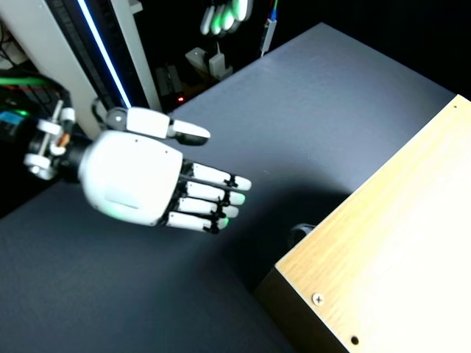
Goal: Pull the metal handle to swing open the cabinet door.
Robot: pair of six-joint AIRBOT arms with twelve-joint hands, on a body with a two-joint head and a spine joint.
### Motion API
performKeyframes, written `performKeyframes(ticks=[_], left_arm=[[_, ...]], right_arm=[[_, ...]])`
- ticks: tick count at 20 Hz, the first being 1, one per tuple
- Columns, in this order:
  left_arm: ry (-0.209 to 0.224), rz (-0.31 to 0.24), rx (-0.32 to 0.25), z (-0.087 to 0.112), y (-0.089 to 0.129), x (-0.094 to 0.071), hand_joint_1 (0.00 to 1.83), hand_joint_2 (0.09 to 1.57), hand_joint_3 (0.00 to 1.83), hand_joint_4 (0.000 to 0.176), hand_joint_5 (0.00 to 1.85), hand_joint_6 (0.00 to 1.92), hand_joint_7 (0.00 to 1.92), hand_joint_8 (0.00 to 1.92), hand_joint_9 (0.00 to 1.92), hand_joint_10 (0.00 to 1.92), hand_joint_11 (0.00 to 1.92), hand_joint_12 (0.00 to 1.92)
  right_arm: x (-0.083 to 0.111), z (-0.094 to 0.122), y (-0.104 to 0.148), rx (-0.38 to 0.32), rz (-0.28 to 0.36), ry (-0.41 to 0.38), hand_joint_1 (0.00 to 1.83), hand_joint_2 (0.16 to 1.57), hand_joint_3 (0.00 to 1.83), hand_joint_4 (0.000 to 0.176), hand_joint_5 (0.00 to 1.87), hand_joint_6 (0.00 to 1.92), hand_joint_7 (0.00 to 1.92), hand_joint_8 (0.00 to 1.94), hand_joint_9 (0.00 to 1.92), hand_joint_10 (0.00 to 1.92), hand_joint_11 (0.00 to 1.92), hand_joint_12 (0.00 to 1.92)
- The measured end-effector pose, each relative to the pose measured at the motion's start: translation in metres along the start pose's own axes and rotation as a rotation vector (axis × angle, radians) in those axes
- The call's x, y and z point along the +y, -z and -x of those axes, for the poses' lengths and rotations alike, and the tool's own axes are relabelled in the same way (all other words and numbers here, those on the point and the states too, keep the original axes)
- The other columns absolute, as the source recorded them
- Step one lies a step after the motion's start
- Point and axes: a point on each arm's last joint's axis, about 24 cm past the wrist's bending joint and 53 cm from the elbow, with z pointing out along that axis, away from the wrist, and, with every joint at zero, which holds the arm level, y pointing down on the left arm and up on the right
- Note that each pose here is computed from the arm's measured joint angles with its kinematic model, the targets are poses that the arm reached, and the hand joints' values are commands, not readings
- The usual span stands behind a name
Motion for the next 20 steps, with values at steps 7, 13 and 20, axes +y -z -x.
performKeyframes(ticks=[7,13,20], left_arm=[[0.0,0.0,0.0,0.0,0.0,0.0,0.0,1.56,0.0,0.0,0.38,0.0,0.41,0.0,0.37,0.0,0.0,0.87],[0.001,0.0,0.0,0.0,0.0,0.0,0.0,1.56,0.0,0.0,0.38,0.0,0.41,0.0,0.37,0.0,0.0,0.88],[0.0,0.0,0.0,0.0,0.0,0.0,0.0,1.56,0.0,0.0,0.4,0.0,0.43,0.01,0.4,0.01,0.0,0.88]], right_arm=[[-0.011,0.025,-0.004,-0.077,-0.027,-0.308,0.0,1.57,0.01,0.0,0.23,0.0,0.26,0.0,0.25,0.0,0.0,0.69],[-0.018,0.044,-0.006,-0.126,-0.031,-0.429,0.0,1.56,0.0,0.0,0.25,0.01,0.27,0.0,0.25,0.0,0.0,0.7],[-0.015,0.038,-0.023,-0.116,-0.021,-0.525,0.0,1.57,0.01,0.0,0.21,0.0,0.25,0.0,0.24,0.0,0.0,0.7]])
